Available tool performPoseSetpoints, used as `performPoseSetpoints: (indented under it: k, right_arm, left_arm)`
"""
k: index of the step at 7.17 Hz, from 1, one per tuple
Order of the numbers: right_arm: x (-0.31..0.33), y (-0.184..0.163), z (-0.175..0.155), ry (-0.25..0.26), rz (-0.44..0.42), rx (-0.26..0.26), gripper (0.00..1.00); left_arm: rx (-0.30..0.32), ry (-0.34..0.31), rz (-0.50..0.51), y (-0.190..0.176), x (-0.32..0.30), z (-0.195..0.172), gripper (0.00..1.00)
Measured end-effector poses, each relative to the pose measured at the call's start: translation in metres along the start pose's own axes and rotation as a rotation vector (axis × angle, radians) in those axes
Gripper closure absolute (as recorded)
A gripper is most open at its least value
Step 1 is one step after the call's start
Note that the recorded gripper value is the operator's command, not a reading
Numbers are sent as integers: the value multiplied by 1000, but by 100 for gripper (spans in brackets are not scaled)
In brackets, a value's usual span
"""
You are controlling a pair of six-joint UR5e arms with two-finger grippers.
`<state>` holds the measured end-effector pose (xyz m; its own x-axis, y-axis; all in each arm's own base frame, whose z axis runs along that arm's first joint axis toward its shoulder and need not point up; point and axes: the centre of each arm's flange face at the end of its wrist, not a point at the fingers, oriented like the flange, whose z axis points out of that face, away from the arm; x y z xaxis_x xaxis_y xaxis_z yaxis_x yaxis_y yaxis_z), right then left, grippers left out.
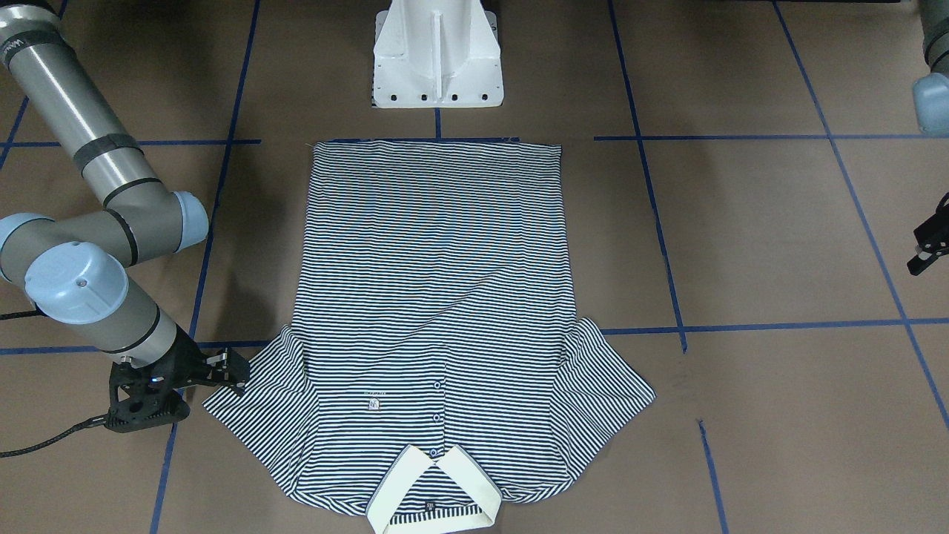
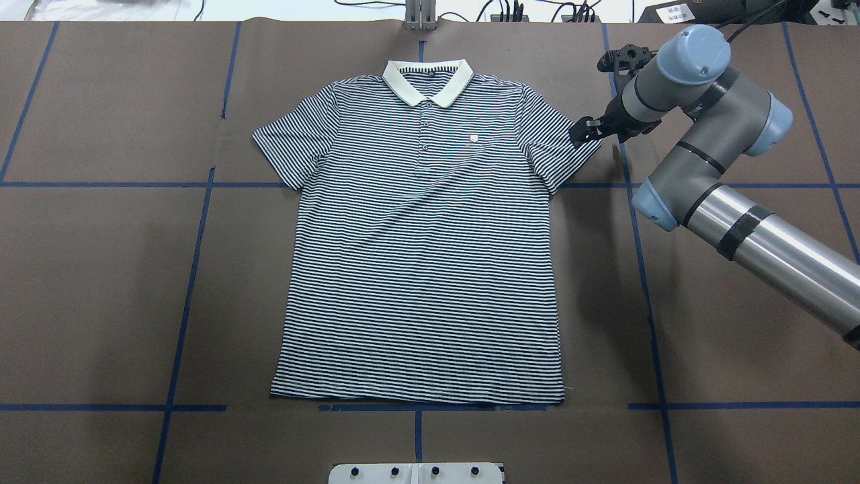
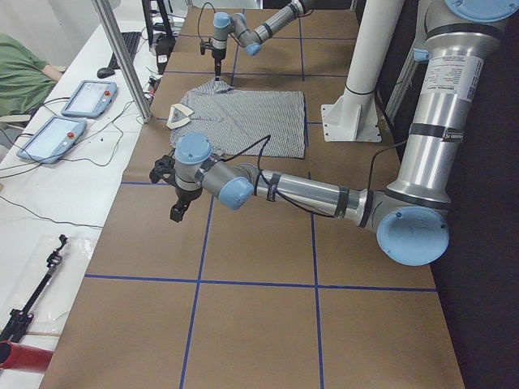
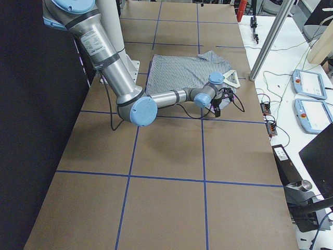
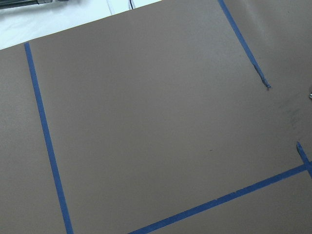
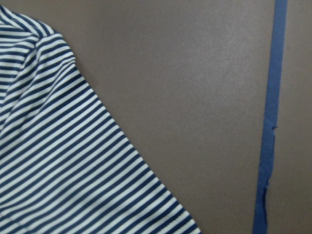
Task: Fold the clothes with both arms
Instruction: 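Grasp the sleeve with the right gripper and fold it inward over the shirt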
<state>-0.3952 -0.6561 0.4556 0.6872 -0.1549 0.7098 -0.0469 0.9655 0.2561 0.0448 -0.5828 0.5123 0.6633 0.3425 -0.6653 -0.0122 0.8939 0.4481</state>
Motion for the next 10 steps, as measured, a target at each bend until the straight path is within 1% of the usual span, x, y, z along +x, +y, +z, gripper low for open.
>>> performPoseSetpoints:
  k: [2,3,4,7,8,9,10]
  right_arm:
    - [-1,0,3,7,1,-1,55]
    - [-2,-2,2,7,1,0,80]
    - [-3,-2,2,7,0,1,99]
    - [-5,-2,1,5,-5,2,100]
    - [-10,-5,-2,-2,-9,8,100]
    - [-23,-12,-12,-22,-19,24,100]
    - [-39,-17,-27,-54,-33,42,100]
  left_arm:
    - [-3,-1,-2,1,-1,1,0]
    - [-4,-1,-3,2,-2,2,0]
    - [-5,-1,-3,2,-2,2,0]
    - [-5,-1,-5,2,-2,2,0]
    - [-4,-1,-4,2,-2,2,0]
    - [-4,-1,-4,2,-2,1,0]
    - [-4,-1,-4,2,-2,1,0]
